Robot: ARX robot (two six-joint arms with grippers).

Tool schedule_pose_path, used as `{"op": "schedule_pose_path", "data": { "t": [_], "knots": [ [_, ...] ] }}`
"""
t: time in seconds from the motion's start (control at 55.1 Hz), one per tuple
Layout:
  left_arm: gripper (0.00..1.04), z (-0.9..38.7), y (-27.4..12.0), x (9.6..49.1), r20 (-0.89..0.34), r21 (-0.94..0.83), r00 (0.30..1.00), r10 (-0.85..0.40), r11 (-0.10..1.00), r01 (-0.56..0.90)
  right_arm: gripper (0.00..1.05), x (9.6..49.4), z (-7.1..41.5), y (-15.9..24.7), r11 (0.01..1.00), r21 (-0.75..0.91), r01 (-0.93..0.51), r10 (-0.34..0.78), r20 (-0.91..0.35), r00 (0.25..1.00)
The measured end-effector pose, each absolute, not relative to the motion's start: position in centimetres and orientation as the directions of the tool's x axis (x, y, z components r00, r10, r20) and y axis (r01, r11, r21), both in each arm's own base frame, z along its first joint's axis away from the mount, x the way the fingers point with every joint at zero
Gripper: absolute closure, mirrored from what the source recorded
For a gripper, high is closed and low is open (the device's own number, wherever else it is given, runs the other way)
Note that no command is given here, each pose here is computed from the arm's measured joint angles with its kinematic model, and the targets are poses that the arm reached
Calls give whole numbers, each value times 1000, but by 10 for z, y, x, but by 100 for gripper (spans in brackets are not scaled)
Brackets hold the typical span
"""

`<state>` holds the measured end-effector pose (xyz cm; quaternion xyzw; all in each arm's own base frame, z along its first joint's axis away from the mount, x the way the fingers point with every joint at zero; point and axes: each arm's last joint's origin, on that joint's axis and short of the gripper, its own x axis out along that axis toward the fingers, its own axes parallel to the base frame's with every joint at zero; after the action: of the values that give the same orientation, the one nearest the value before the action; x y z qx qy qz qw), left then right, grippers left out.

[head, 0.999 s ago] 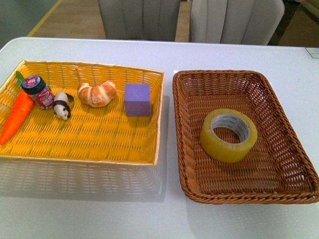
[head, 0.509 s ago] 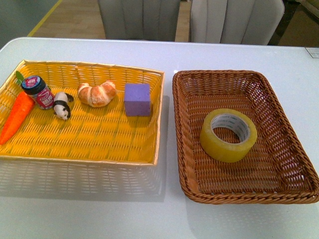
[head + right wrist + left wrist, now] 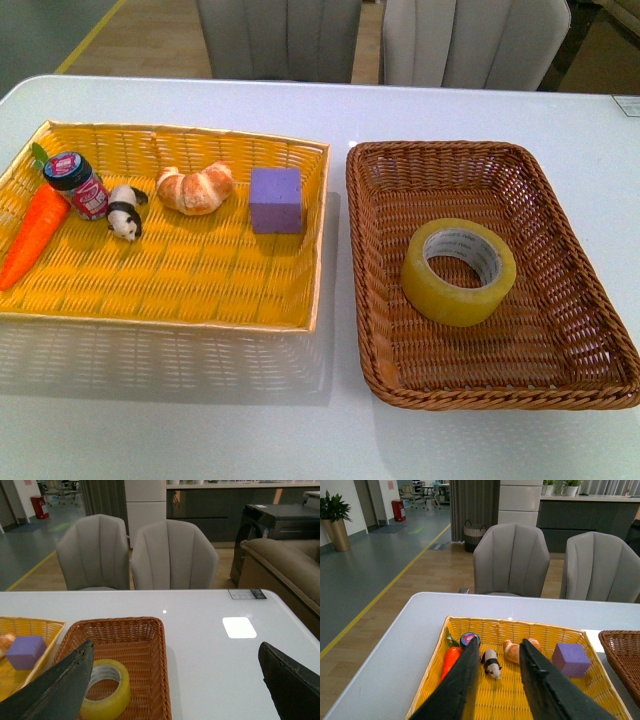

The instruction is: Move tape to another basket

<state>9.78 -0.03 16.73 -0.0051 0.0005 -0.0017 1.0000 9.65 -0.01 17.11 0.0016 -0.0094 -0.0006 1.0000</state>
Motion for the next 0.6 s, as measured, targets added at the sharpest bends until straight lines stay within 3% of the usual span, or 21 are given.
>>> {"op": "schedule_pose_path", "data": {
  "t": [0.073, 0.236, 0.309, 0.599],
  "knots": [
    [54, 167, 0, 98, -1, -10, 1000, -3, 1000, 3, 9, 97, 171, 0, 1000, 3, 1, -2, 19, 1000],
    [26, 167, 0, 98, -1, -10, 1000, -3, 1000, 3, 9, 97, 171, 0, 1000, 3, 1, -2, 19, 1000],
    [8, 167, 0, 98, -1, -10, 1000, -3, 1000, 3, 9, 97, 171, 0, 1000, 3, 1, -2, 19, 1000],
    [9, 167, 0, 98, -1, -8, 1000, -3, 1000, 3, 9, 97, 171, 0, 1000, 3, 1, -2, 19, 1000]
  ]
}}
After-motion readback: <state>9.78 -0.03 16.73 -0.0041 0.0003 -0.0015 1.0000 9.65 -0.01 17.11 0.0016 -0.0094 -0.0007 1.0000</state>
